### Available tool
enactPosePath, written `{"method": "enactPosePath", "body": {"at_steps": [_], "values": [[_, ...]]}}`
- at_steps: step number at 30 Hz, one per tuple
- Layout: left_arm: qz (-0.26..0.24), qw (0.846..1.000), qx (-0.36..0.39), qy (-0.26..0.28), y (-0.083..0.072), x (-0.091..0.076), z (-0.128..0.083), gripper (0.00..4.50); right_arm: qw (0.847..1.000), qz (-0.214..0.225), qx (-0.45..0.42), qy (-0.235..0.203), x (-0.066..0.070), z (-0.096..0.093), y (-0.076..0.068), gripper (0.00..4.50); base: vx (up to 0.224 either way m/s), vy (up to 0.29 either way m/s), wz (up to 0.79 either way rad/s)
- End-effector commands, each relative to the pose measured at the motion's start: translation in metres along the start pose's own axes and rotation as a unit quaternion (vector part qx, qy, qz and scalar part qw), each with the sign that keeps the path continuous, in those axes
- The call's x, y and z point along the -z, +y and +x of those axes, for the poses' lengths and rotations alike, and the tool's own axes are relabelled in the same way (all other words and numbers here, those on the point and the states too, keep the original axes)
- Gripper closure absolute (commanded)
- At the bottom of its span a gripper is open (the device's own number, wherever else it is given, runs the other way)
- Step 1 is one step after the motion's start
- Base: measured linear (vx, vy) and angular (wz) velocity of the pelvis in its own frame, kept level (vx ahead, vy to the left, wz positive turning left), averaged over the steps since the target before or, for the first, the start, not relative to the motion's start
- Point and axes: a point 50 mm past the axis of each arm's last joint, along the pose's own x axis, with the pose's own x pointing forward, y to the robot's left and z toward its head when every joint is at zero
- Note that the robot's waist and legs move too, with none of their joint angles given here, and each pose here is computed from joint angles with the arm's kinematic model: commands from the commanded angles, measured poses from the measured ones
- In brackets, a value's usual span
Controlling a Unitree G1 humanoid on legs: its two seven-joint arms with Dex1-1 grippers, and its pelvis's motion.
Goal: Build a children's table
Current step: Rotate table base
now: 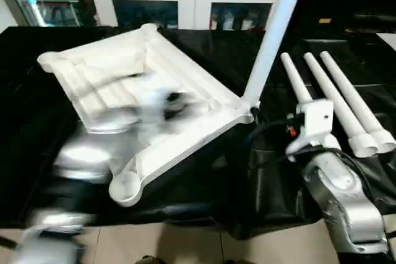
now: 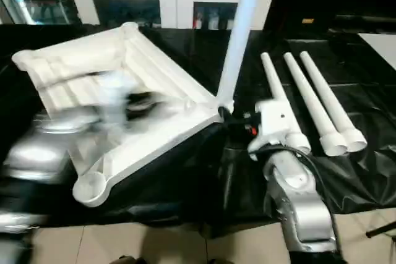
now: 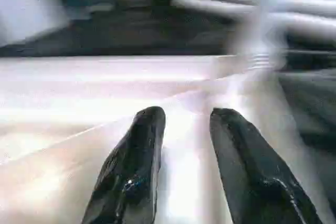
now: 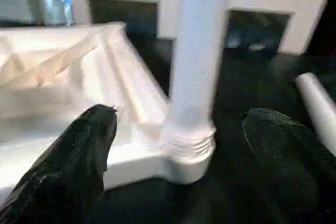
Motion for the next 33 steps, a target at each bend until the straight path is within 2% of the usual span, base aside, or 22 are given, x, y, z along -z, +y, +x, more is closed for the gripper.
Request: {"method": "enactPosePath", "body": {"at_steps": [1,3,4,5,7,8,9,10,12,14,15,18,21,23,25,26,27,29,32,33], "values": [[0.011,0.998,-0.069,0.005,0.022,-0.003,-0.009,2.80,1.000,0.003,-0.028,-0.003,-0.005,0.003,0.009,0.28,0.000,0.000,0.00],[0.031,0.981,-0.188,0.044,0.054,0.001,-0.029,2.80,0.999,0.002,-0.050,0.006,-0.003,0.003,0.015,0.28,0.000,0.000,0.00],[0.034,0.974,-0.220,0.052,0.061,0.001,-0.035,2.80,0.998,0.001,-0.056,0.008,-0.003,0.003,0.017,0.28,0.000,0.000,0.00],[0.035,0.972,-0.225,0.053,0.063,0.001,-0.036,2.80,0.998,0.001,-0.057,0.008,-0.003,0.003,0.017,0.28,0.000,0.000,0.00],[0.035,0.943,-0.314,0.103,0.082,0.008,-0.057,2.80,0.997,0.000,-0.072,0.017,-0.002,0.002,0.021,0.28,0.000,0.000,0.00],[0.052,0.929,-0.339,0.138,0.087,0.013,-0.066,2.80,0.997,-0.001,-0.079,0.022,-0.001,0.000,0.022,0.28,0.000,0.000,0.00],[0.053,0.928,-0.340,0.140,0.088,0.014,-0.066,2.80,0.997,-0.001,-0.080,0.022,-0.001,0.000,0.022,0.28,0.000,0.000,0.00],[0.067,0.909,-0.365,0.188,0.093,0.023,-0.078,2.80,0.996,-0.006,-0.087,0.028,0.000,-0.001,0.022,0.28,0.000,0.000,0.00],[0.082,0.895,-0.378,0.222,0.096,0.030,-0.086,2.80,0.995,-0.009,-0.091,0.032,0.001,-0.002,0.023,0.28,0.000,0.000,0.00],[0.121,0.869,-0.390,0.280,0.102,0.041,-0.100,2.80,0.995,-0.012,-0.096,0.036,0.001,-0.004,0.023,0.28,0.000,0.000,0.00],[0.129,0.866,-0.382,0.296,0.102,0.045,-0.103,2.80,0.995,-0.012,-0.097,0.037,0.002,-0.005,0.022,0.28,0.000,0.000,0.00],[0.121,0.872,-0.358,0.312,0.097,0.053,-0.102,2.80,0.994,-0.013,-0.098,0.041,0.002,-0.006,0.021,0.28,0.000,0.000,0.00],[0.082,0.901,-0.277,0.324,0.078,0.060,-0.091,2.80,0.993,-0.015,-0.102,0.053,0.005,-0.007,0.021,0.28,0.000,0.000,0.00],[0.068,0.922,-0.217,0.314,0.062,0.060,-0.081,2.80,0.993,-0.019,-0.103,0.057,0.006,-0.006,0.020,0.28,0.000,0.000,0.00],[0.062,0.932,-0.191,0.301,0.055,0.056,-0.075,2.80,0.993,-0.020,-0.103,0.058,0.006,-0.005,0.019,0.28,0.000,0.000,0.00],[0.062,0.932,-0.191,0.301,0.055,0.056,-0.075,2.80,0.993,-0.020,-0.103,0.058,0.006,-0.005,0.019,0.28,0.000,0.000,0.00],[0.053,0.942,-0.159,0.291,0.046,0.051,-0.070,2.80,0.993,-0.020,-0.103,0.060,0.006,-0.004,0.019,0.28,0.000,0.000,0.00],[0.051,0.947,-0.116,0.294,0.036,0.047,-0.068,2.80,0.993,-0.022,-0.102,0.062,0.007,-0.004,0.019,0.28,0.000,0.000,0.00],[0.053,0.947,-0.080,0.306,0.027,0.047,-0.069,2.80,0.993,-0.023,-0.101,0.063,0.007,-0.004,0.019,0.28,0.000,0.000,0.00],[0.054,0.945,-0.040,0.319,0.016,0.048,-0.070,2.80,0.992,-0.024,-0.101,0.065,0.008,-0.003,0.019,0.28,0.000,0.000,0.00]]}}
